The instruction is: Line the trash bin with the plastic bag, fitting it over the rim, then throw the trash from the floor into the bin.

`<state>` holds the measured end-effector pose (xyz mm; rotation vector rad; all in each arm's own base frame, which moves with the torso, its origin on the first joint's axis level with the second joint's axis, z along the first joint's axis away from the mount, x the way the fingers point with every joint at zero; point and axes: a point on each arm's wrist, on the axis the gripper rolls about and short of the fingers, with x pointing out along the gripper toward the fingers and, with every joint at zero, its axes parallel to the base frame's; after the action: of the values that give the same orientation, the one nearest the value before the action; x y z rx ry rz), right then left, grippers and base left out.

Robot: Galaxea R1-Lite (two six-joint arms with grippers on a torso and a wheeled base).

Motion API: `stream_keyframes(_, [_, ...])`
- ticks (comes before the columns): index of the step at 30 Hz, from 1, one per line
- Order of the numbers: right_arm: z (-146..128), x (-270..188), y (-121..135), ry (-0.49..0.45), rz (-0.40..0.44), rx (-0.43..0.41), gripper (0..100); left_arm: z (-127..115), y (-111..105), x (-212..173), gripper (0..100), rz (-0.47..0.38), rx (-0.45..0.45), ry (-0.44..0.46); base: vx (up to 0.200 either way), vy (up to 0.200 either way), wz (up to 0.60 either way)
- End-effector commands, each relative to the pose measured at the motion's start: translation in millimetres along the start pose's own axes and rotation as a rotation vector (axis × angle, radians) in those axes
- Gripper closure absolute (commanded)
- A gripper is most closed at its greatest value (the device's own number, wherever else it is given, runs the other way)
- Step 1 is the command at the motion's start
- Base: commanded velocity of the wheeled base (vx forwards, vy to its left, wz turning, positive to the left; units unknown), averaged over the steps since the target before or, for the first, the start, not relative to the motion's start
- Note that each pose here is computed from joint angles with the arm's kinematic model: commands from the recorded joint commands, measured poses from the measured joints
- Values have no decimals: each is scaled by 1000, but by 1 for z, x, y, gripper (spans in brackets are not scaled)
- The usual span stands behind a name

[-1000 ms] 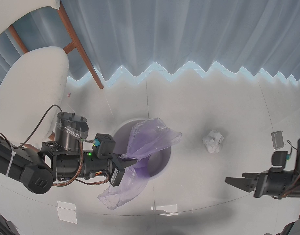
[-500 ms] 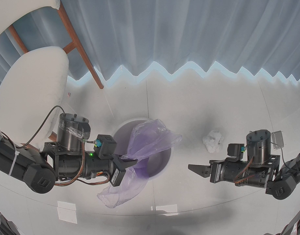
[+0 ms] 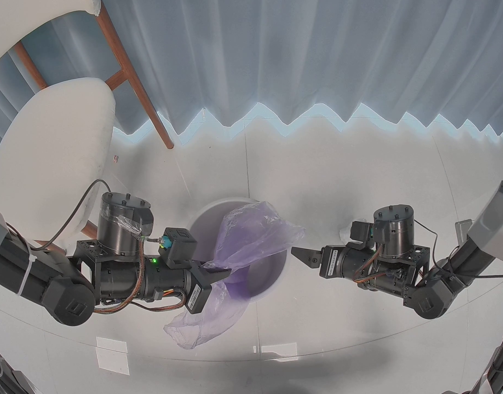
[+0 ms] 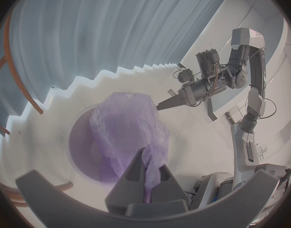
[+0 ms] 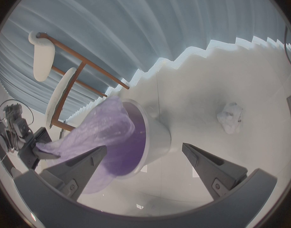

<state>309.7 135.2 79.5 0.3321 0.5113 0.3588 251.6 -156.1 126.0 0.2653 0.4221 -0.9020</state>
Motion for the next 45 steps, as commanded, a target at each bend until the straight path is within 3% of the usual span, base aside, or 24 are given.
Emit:
stream_keyframes(1, [7,12,3,-27,11,3,0,-3,-1,0,100,-1,-3,9,0,0,0])
stream_keyframes(18, [18,31,13,-75,45,29,0,-4,-2,0,100,-6,-3,11,0,0,0])
stream_keyframes(29, [6,42,37,-102,138,40,0,-1,-1,-1,100,-5,-8,2,0,0,0])
stream_keyframes(35, [-1,51,36,-120,149,42,0,-2,-2,-2,100,-5,-11,2,0,0,0])
stream_keyframes(36, [-1,51,35,-120,147,42,100,-2,-2,-2,100,-5,-9,2,0,0,0])
stream_keyframes(45, [5,50,34,-160,159,51,100,-2,-4,-2,100,-16,-10,5,0,0,0])
